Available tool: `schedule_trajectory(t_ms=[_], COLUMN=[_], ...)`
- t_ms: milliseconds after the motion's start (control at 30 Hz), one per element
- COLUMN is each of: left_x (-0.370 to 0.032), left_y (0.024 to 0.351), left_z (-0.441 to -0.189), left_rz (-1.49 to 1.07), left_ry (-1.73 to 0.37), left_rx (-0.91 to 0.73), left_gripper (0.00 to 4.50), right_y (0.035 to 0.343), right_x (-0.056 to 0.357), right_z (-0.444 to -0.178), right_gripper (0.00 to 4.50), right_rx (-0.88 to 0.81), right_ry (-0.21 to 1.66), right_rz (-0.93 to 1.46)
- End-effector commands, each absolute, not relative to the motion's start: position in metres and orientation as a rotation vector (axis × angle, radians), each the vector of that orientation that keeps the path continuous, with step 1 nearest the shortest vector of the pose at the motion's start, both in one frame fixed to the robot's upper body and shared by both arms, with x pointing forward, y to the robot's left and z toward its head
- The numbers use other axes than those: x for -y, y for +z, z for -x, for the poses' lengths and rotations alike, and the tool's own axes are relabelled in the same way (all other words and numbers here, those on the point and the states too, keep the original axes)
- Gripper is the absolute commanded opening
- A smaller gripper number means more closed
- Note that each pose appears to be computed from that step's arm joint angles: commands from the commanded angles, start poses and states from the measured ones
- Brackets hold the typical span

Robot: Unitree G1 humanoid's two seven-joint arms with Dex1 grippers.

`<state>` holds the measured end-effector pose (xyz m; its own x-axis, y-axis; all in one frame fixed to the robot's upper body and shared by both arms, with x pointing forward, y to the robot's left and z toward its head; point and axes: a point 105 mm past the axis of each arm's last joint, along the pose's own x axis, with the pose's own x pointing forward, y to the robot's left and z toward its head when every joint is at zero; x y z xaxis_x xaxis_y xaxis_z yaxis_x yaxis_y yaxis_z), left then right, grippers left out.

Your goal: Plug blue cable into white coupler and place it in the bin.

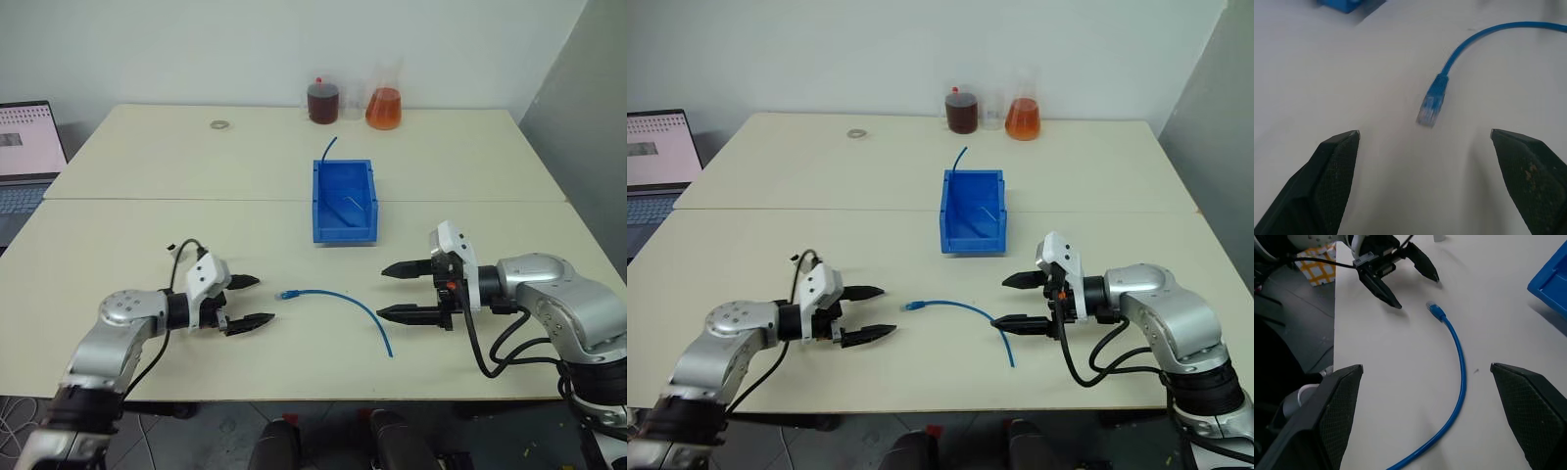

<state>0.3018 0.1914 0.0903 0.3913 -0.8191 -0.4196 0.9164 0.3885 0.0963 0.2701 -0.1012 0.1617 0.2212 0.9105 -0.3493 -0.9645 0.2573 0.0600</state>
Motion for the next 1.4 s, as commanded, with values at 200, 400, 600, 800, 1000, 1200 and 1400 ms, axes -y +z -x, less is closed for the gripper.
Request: schedule_trajectory(t_ms=[200,400,600,800,1000,1200,1400], left_x=[-0.179,-0.18,-0.181,-0.182,-0.164,-0.11,-0.081], left_y=[0.066,0.062,0.06,0.06,0.094,0.178,0.224], left_z=[-0.308,-0.309,-0.31,-0.307,-0.316,-0.321,-0.315], left_rz=[-0.522,-0.515,-0.514,-0.491,-0.342,-0.114,0.158], left_ry=[-1.327,-1.35,-1.345,-1.34,-1.243,-1.19,-1.174], left_rx=[-0.342,-0.347,-0.351,-0.356,-0.296,-0.082,0.003], left_gripper=[4.5,3.21,1.99,0.76,0.24,0.24,0.24], right_y=[0.182,0.178,0.173,0.171,0.18,0.216,0.216], right_x=[0.105,0.112,0.111,0.109,0.105,0.093,0.082], right_z=[-0.27,-0.265,-0.265,-0.265,-0.267,-0.268,-0.251], right_gripper=[4.44,4.5,4.5,4.5,4.5,4.5,4.5], right_rx=[-0.274,-0.292,-0.292,-0.289,-0.252,-0.159,-0.214], right_ry=[1.205,1.178,1.167,1.171,1.162,1.168,1.276], right_rz=[0.197,0.201,0.184,0.184,0.169,-0.031,-0.168])
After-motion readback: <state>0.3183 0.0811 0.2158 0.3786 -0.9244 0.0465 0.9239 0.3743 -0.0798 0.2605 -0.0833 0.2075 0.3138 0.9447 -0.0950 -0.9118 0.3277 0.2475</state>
